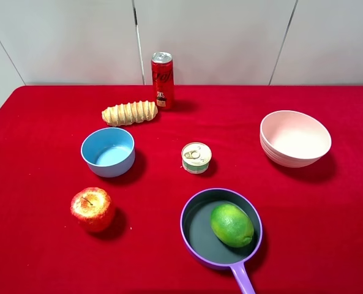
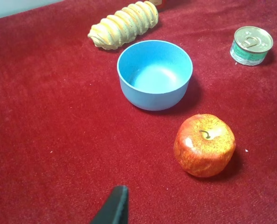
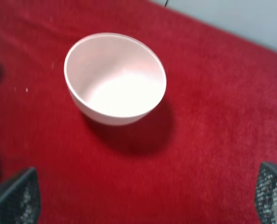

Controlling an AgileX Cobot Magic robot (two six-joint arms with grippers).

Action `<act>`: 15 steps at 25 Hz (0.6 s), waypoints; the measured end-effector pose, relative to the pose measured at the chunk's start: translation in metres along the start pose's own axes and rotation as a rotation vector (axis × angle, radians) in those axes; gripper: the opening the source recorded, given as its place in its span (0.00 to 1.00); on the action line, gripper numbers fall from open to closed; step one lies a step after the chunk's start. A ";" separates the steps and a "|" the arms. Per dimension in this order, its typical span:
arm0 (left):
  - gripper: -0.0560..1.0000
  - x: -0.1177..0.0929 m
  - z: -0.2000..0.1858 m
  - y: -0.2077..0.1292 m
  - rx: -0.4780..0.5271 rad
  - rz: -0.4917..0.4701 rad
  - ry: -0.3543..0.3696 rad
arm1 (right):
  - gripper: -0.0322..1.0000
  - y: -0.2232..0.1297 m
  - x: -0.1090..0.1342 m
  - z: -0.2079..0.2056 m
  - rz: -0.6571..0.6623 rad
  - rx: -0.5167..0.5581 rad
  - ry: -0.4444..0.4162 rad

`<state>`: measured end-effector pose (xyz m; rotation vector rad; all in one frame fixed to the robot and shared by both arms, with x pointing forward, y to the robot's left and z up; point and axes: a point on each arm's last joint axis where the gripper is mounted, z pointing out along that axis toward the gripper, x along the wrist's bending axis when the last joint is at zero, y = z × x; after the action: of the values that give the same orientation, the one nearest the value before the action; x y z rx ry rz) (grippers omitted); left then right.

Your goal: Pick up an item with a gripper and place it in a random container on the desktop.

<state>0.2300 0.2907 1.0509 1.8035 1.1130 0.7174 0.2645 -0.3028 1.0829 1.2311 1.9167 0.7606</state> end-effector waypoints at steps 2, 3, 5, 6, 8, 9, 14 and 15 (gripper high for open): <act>0.99 0.000 0.000 0.000 0.000 0.000 0.000 | 0.70 -0.004 0.000 -0.005 0.008 -0.031 -0.010; 0.99 0.000 0.000 0.000 0.000 0.000 0.000 | 0.70 -0.006 0.000 -0.007 0.011 -0.040 -0.012; 0.99 0.000 0.000 0.000 0.000 0.000 0.000 | 0.70 -0.013 0.002 -0.009 0.016 -0.058 -0.017; 0.99 0.000 0.000 0.000 0.000 0.000 0.000 | 0.70 -0.017 0.003 -0.009 0.017 -0.066 -0.021; 0.99 0.000 0.000 0.000 0.000 0.000 0.000 | 0.70 -0.026 0.005 -0.008 0.025 -0.076 -0.023; 0.99 0.000 0.000 0.000 0.000 0.000 0.000 | 0.70 -0.031 0.006 -0.008 0.029 -0.086 -0.025; 0.99 0.000 0.000 0.000 0.000 0.000 0.000 | 0.70 -0.041 0.008 -0.012 0.041 -0.129 -0.035; 0.99 0.000 0.000 0.000 0.000 0.000 0.000 | 0.70 -0.041 0.008 -0.012 0.041 -0.127 -0.035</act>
<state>0.2300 0.2907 1.0509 1.8035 1.1130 0.7174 0.2323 -0.3117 1.0555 1.2004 1.7920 0.8630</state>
